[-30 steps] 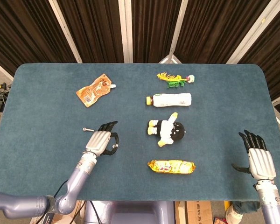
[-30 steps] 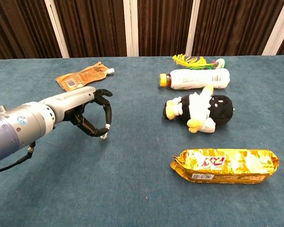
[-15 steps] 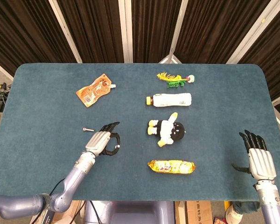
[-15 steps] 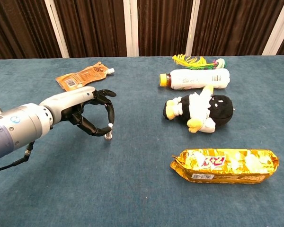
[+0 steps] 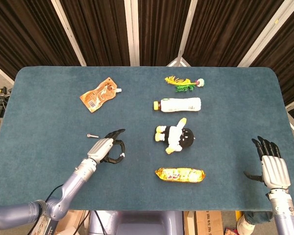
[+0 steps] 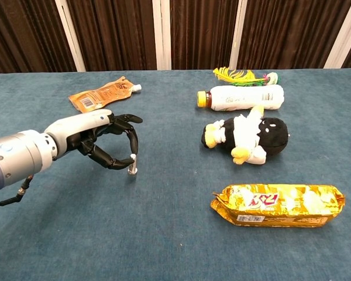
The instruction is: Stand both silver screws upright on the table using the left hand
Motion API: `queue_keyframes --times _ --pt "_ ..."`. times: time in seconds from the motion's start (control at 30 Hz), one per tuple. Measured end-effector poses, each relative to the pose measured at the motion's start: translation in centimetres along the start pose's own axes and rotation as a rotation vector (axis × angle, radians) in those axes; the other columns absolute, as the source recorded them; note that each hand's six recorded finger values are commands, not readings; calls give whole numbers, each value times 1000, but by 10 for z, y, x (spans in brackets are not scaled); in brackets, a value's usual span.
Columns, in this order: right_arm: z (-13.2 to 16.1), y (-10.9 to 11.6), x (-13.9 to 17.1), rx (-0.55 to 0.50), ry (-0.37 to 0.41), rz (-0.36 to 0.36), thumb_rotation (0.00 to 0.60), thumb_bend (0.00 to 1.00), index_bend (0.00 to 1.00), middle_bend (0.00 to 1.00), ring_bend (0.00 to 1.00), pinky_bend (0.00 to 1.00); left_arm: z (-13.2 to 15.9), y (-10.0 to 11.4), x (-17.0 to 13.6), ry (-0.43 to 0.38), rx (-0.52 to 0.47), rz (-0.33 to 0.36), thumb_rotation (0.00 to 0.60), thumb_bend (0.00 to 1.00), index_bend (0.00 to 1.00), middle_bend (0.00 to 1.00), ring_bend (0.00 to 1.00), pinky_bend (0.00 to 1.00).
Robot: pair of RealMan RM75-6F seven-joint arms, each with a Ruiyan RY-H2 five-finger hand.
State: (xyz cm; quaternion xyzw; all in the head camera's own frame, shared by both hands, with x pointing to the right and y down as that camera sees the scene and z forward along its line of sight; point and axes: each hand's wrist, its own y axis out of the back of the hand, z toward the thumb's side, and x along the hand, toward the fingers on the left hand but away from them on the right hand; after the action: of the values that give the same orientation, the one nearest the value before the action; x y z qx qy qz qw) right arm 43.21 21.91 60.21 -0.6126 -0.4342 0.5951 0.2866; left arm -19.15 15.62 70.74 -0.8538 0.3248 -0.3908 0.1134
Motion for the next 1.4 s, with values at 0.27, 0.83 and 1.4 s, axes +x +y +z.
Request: queue_keyframes --times 0.27,0.83,1.4 --pt "1 -1 0 0 0 0 600 0 118 54 13 0 -6 3 -1 -23 -57 -11 600 518 553 0 0 0" --pt "0 0 0 -4 -5 -6 600 0 118 54 13 0 -22 2 -1 -11 -37 -31 600 510 527 0 0 0" --pt "0 -1 0 -3 -11 -5 600 0 122 54 12 0 -30 2 -6 -20 -11 -92 600 452 386 0 0 0"
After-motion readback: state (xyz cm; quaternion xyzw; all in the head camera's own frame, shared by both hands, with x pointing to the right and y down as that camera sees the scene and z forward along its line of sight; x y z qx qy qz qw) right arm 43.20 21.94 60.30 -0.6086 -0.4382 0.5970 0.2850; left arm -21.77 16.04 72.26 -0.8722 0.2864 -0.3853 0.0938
